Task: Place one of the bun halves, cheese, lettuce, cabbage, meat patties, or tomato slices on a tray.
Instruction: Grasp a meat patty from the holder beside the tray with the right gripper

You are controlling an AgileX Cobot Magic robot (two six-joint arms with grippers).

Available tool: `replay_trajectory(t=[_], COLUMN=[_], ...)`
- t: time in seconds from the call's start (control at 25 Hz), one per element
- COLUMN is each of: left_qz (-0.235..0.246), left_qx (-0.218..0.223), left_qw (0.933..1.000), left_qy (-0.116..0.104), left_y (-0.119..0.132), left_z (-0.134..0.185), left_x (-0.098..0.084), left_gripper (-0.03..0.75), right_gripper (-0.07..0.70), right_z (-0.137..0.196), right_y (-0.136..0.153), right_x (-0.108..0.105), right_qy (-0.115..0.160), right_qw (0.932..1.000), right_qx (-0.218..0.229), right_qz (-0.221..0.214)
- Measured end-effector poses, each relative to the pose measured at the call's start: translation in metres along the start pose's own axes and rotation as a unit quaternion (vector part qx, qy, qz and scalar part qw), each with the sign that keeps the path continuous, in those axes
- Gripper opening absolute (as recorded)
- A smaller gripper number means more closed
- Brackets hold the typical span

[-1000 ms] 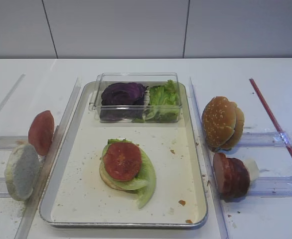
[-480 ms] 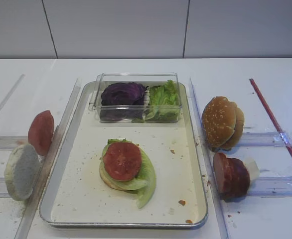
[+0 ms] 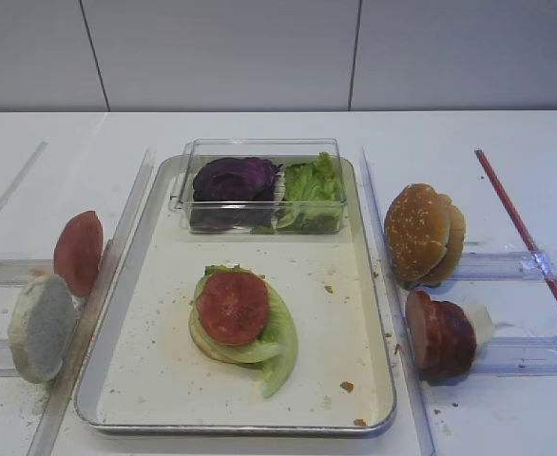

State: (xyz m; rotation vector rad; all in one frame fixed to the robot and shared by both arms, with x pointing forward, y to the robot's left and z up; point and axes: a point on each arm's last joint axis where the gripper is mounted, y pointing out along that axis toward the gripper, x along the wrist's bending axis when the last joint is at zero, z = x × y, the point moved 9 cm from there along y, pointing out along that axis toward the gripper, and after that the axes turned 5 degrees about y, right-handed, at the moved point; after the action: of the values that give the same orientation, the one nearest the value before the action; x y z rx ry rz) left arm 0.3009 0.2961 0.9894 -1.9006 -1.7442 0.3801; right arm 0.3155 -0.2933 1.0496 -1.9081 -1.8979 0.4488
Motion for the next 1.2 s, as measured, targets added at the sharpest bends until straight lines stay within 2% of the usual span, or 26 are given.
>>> replay_trajectory(t=[0.24,0.44,0.6,0.76,0.96,1.2], left_qz=[-0.020,-0.023,-0.024,-0.024,-0.024,-0.024], left_qx=[0.003,0.003,0.003,0.003,0.003,0.003], left_qw=[0.9996,0.9994,0.9993,0.9993,0.9993,0.9993], left_qy=[-0.020,-0.027,-0.028,-0.028,-0.028,-0.028], left_y=[0.000,0.000,0.000,0.000,0.000,0.000], left_z=[0.001,0.001,0.001,0.001,0.001,0.001], left_x=[0.007,0.008,0.009,0.009,0.009,0.009], left_gripper=[0.479,0.481,0.481,0.481,0.481,0.481], right_gripper=[0.450,0.450,0.450,0.450,0.450,0.450], right_z=[-0.043,-0.076,-0.099,-0.111,-0.112,-0.102], right_y=[-0.003,0.001,0.013,0.028,0.051,0.071], right_x=[0.006,0.020,0.032,0.048,0.058,0.078], right_qy=[0.005,0.019,0.033,0.049,0.061,0.026], right_qw=[0.9992,0.9954,0.9912,0.9834,0.9730,0.9583], right_qx=[0.038,0.085,0.106,0.132,0.172,0.228], right_qz=[-0.009,-0.041,-0.073,-0.115,-0.142,-0.171])
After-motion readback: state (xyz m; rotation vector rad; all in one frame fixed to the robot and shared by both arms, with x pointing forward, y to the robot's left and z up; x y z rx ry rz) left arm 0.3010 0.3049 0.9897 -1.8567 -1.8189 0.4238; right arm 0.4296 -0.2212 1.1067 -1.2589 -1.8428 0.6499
